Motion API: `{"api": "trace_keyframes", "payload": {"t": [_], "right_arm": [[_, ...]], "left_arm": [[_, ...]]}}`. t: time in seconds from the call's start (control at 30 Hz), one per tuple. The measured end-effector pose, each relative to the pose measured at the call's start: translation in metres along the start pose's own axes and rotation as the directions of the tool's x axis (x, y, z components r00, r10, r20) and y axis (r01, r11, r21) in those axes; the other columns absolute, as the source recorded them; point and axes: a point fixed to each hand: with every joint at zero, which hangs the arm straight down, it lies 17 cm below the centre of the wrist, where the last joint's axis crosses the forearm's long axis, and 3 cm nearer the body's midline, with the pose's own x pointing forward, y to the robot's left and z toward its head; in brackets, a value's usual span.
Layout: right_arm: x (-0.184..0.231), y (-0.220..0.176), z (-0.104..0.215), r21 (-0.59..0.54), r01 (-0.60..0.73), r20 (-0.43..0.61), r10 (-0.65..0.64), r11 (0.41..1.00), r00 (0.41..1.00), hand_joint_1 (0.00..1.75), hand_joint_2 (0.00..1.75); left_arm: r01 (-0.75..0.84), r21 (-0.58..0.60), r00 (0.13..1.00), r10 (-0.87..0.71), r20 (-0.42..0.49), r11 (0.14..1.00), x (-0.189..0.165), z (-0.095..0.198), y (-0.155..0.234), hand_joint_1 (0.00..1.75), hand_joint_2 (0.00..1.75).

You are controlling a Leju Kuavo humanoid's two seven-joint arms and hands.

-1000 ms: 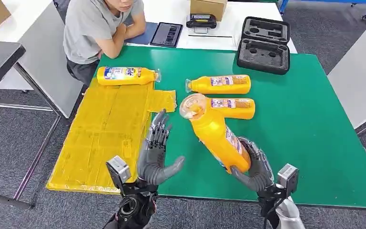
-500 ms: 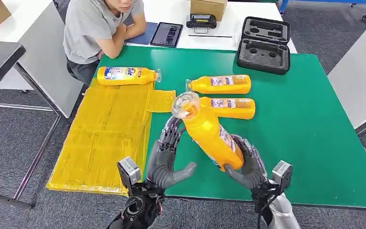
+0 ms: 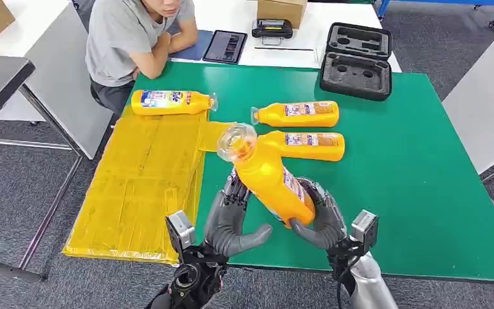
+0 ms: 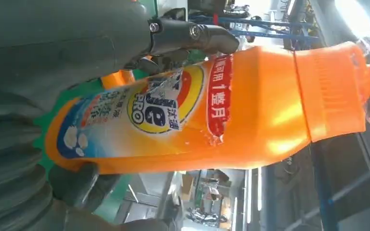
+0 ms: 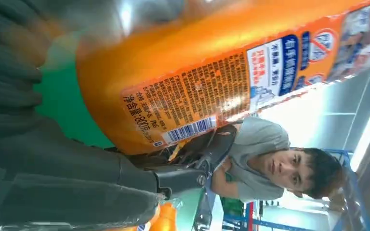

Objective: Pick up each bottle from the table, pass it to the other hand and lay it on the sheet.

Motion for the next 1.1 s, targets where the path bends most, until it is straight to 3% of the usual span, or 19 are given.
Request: {"api": "trace_keyframes", "payload": {"t": [0.67, 1.1], "right_arm": [[-0.02, 0.019, -0.011, 0.046, -0.036, -0.044, 0.038, 0.998, 0.998, 1.75, 1.75], [-0.011, 0.039, -0.012, 0.08, -0.036, -0.012, 0.037, 0.996, 0.999, 1.75, 1.75]], "left_arm": [[0.04, 0.008, 0.999, -0.04, 0.021, 0.999, 0.005, -0.011, 0.001, 0.0, 1.75], [0.06, 0.023, 0.998, -0.06, 0.01, 0.998, 0.0, -0.013, 0.005, 0.0, 1.75]]}}
